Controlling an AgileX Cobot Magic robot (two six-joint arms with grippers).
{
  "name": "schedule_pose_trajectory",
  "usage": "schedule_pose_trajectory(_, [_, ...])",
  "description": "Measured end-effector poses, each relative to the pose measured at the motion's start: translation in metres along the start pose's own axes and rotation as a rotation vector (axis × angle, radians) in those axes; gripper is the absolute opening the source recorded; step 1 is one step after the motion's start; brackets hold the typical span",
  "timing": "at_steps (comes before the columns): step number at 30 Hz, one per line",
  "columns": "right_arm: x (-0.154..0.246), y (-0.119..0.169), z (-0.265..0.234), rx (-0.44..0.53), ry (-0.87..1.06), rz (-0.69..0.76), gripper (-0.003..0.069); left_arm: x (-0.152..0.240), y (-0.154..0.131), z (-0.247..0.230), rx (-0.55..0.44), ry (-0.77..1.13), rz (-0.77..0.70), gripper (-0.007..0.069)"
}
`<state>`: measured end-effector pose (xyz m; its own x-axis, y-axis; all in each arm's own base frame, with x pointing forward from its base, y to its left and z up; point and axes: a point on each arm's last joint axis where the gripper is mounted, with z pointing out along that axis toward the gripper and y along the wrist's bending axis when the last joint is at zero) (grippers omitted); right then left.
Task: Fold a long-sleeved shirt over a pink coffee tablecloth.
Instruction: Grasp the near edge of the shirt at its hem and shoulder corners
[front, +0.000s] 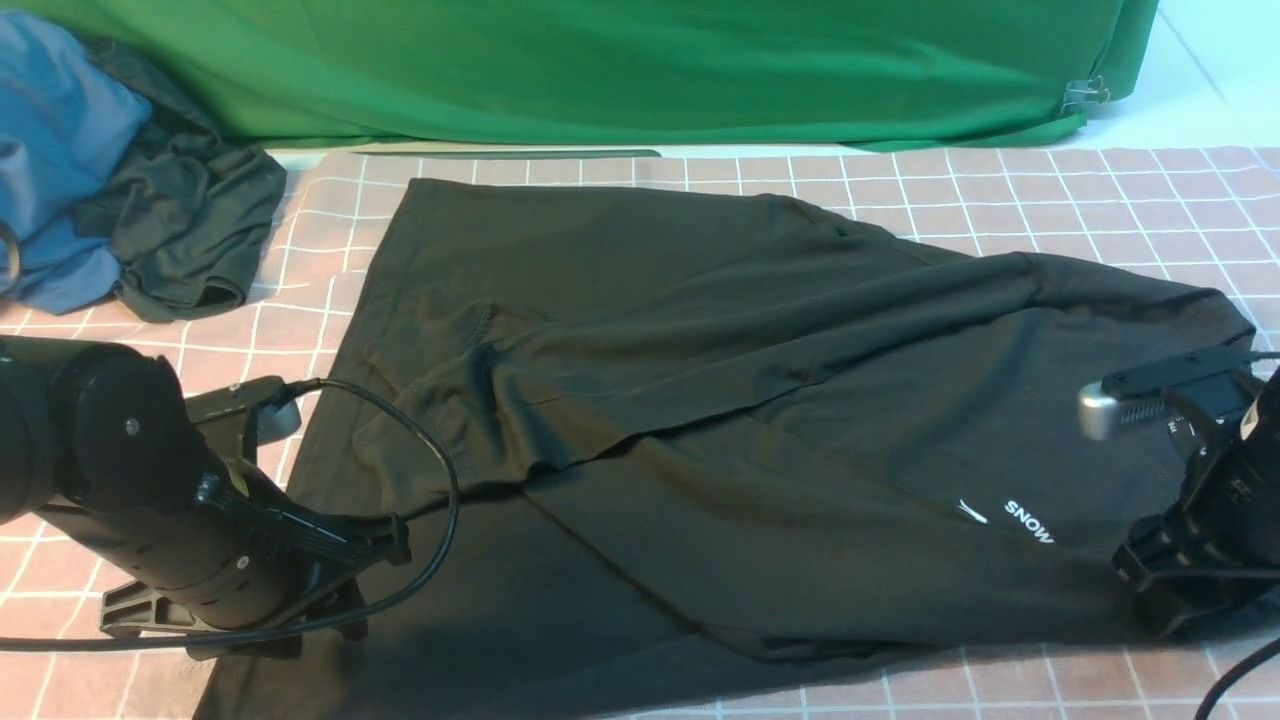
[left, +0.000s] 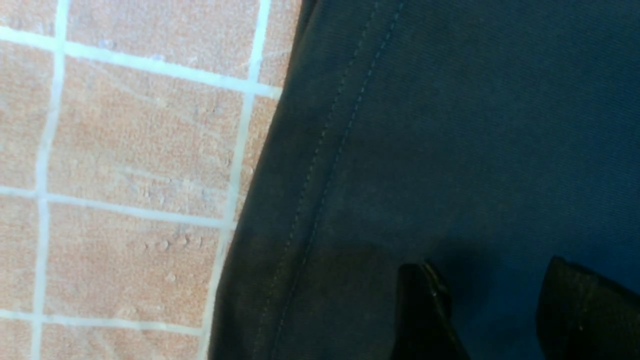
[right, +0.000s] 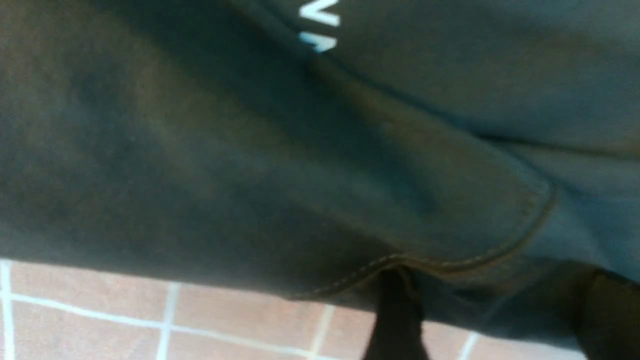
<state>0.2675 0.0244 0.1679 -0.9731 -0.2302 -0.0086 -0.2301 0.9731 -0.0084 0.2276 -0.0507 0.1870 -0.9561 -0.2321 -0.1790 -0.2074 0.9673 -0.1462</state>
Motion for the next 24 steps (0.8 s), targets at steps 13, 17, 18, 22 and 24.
schedule_pose_trajectory(13, [0.002,0.004,-0.006,-0.010,0.016,-0.060,0.0040,0.000,0.000,0.000,0.000,0.000,0.002,0.0335])
schedule_pose_trajectory(17, [0.010,0.005,-0.027,-0.004,-0.023,-0.052,0.0039,0.000,0.000,0.000,0.000,0.001,0.014,0.0335])
schedule_pose_trajectory(18, [0.012,0.005,-0.032,0.003,-0.030,-0.052,0.0039,0.000,0.000,0.000,-0.001,0.002,0.015,0.0335])
schedule_pose_trajectory(22, [0.020,0.003,-0.045,0.032,-0.041,-0.050,0.0039,0.000,0.000,0.000,-0.001,0.004,0.019,0.0335])
schedule_pose_trajectory(24, [0.018,0.003,-0.047,0.035,-0.073,-0.044,0.0039,0.000,0.000,0.000,-0.002,0.005,0.019,0.0335])
